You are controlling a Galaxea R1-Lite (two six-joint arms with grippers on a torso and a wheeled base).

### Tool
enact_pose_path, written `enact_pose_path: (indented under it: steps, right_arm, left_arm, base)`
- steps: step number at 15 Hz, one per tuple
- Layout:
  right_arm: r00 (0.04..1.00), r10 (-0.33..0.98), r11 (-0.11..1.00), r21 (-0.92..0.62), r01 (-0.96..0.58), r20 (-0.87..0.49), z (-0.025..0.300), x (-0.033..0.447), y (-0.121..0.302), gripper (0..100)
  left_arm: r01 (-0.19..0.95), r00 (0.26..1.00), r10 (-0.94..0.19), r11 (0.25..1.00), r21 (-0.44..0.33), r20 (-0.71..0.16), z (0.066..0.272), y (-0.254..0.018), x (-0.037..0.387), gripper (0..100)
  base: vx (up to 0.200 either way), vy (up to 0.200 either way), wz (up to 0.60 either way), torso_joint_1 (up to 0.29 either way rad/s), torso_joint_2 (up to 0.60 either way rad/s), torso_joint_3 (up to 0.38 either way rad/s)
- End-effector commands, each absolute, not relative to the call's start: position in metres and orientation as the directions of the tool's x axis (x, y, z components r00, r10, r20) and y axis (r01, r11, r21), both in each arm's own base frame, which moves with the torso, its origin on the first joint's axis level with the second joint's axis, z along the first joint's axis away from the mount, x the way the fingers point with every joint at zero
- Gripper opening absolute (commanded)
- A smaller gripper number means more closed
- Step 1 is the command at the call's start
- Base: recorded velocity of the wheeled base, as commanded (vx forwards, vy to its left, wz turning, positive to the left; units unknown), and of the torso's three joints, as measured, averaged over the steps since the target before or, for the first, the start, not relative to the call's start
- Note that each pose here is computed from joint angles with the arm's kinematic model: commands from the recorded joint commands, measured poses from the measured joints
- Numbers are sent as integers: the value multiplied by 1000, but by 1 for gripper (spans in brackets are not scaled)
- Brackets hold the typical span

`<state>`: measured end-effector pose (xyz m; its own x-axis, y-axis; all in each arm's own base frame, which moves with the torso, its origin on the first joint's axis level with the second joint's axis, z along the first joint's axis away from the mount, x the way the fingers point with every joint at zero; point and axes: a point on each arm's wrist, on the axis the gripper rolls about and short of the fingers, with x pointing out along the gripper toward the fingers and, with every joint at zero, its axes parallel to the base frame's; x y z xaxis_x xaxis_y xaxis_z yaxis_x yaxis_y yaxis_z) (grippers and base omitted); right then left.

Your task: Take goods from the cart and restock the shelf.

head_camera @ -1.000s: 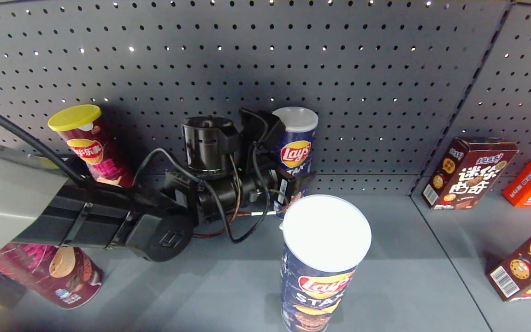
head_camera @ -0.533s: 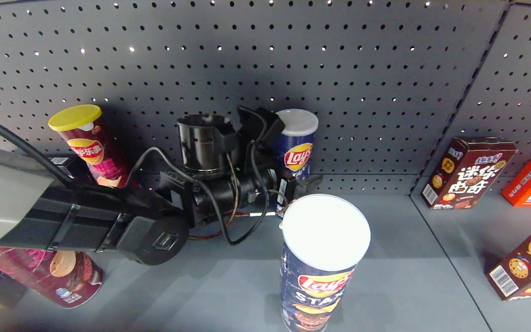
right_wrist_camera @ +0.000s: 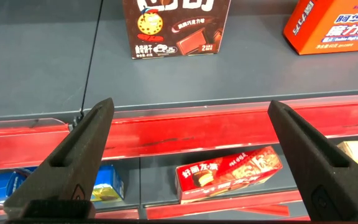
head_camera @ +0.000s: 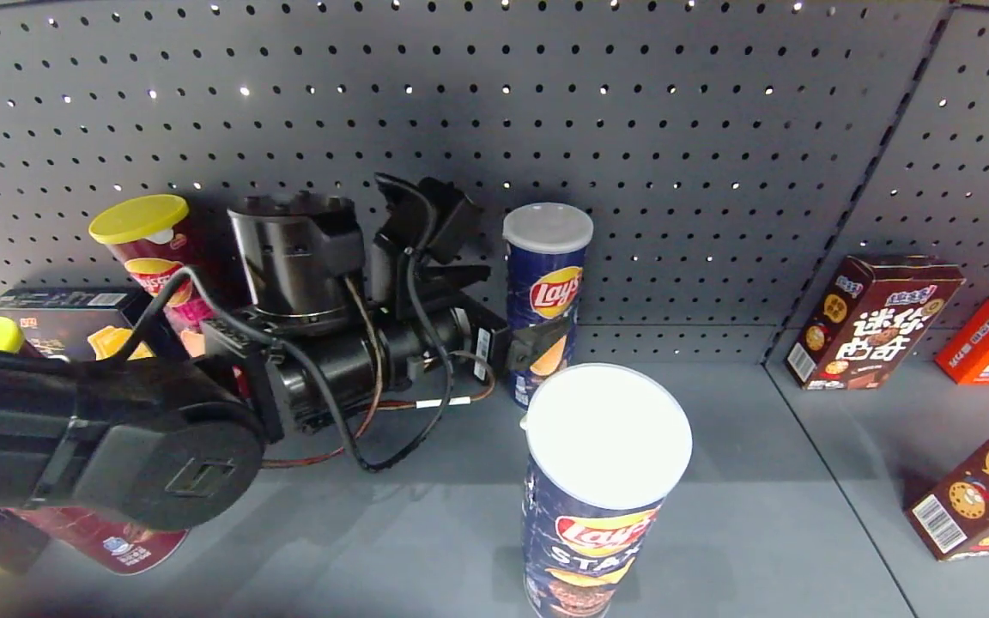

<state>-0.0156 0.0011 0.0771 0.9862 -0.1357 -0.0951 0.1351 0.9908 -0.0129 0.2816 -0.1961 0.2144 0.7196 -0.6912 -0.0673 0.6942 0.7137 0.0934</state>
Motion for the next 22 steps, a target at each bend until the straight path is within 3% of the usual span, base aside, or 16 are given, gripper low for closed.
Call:
enact_pose_path:
  steps: [1, 5, 7, 10, 15, 17, 19, 22]
  right_arm:
    - [986, -136, 991, -13, 135, -96, 77, -16, 1, 100]
    - [986, -136, 991, -13, 135, -96, 77, -16, 1, 100]
    - [986, -136, 991, -13, 135, -96, 77, -16, 1, 100]
    - [986, -136, 991, -13, 135, -96, 77, -16, 1, 100]
    - [986, -134, 991, -13, 133, -96, 77, -16, 1, 100]
    - [986, -136, 991, -13, 135, -96, 77, -16, 1, 100]
    - [986, -136, 991, -13, 135, -96, 77, -16, 1, 100]
    - [986, -136, 991, -13, 135, -96, 77, -16, 1, 100]
  left_arm:
    - [670, 741, -670, 736, 100, -36, 228, -179, 260, 100]
    - [584, 809, -588, 801, 130, -8, 240, -157, 223, 100]
    - [583, 807, -591, 799, 145, 9, 244, -151, 210, 100]
    - [517, 835, -543, 829, 213, 87, 264, -152, 181, 100]
    - [382, 880, -428, 896, 228, 207, 299, -126, 153, 100]
    - [390, 879, -437, 890, 238, 192, 305, -113, 134, 100]
    - [473, 830, -518, 850, 233, 208, 310, -109, 107, 100]
    - [481, 812, -533, 842, 244, 239, 316, -104, 97, 100]
  base:
    - [0, 0, 0, 0, 0, 0]
    - [0, 0, 0, 0, 0, 0]
    - [0, 0, 0, 0, 0, 0]
    - [0, 0, 0, 0, 0, 0]
    - [0, 0, 0, 0, 0, 0]
    - [0, 0, 0, 0, 0, 0]
    - [0, 0, 0, 0, 0, 0]
    - [0, 0, 0, 0, 0, 0]
